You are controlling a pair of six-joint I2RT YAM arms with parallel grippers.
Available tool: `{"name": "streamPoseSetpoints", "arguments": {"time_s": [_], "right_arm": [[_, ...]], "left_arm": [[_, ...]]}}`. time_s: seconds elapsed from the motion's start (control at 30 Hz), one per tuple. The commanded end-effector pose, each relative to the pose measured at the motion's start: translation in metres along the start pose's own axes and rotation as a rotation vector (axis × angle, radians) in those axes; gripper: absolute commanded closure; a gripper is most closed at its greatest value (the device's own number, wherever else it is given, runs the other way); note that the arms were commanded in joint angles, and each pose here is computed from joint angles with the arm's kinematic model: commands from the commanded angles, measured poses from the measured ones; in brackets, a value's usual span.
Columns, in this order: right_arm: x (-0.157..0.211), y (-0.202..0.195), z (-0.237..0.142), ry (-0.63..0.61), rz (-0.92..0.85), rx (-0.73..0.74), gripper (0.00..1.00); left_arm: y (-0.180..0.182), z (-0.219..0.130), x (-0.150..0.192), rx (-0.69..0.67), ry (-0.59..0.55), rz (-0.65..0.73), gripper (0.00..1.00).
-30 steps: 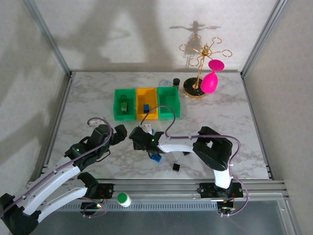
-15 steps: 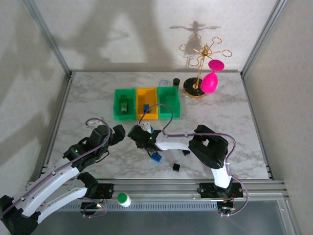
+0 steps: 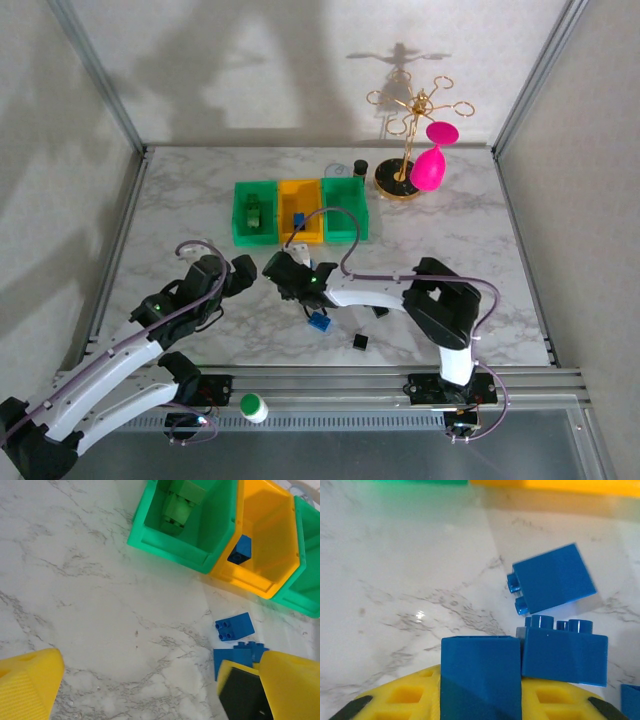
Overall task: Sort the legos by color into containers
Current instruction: Pick up the legos from the center of the table.
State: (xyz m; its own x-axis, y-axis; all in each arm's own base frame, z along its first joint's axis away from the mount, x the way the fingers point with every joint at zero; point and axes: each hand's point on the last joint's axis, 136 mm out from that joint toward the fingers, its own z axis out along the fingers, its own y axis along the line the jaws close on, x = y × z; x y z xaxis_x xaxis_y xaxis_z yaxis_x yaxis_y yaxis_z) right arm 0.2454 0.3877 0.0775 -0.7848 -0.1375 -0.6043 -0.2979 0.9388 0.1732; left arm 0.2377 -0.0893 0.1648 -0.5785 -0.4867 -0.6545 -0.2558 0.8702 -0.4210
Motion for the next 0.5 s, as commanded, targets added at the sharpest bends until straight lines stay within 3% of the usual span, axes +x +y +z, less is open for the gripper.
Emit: {"name": "streamPoseSetpoints", "arguments": {"time_s": [0.0,0.17,0.47], "right_arm": [[-0.026,-0.002,-0.030,-0.074,0.003,-0.014,0.73],[-0.054,-0.006,-0.041,-0.117,0.014,-0.046,0.72],[-0.068,-0.008,-0.024,-0.090,0.050,-0.113,0.73]], "left_arm": [[-0.015,-0.007,-0.018,0.030,-0.048,-0.004,0.00],[-0.026,-0.006,-0.027,0.033,-0.060,0.009,0.00],[-0.033,-0.008,-0.034,0.045,-0.068,0.007,0.00]]}}
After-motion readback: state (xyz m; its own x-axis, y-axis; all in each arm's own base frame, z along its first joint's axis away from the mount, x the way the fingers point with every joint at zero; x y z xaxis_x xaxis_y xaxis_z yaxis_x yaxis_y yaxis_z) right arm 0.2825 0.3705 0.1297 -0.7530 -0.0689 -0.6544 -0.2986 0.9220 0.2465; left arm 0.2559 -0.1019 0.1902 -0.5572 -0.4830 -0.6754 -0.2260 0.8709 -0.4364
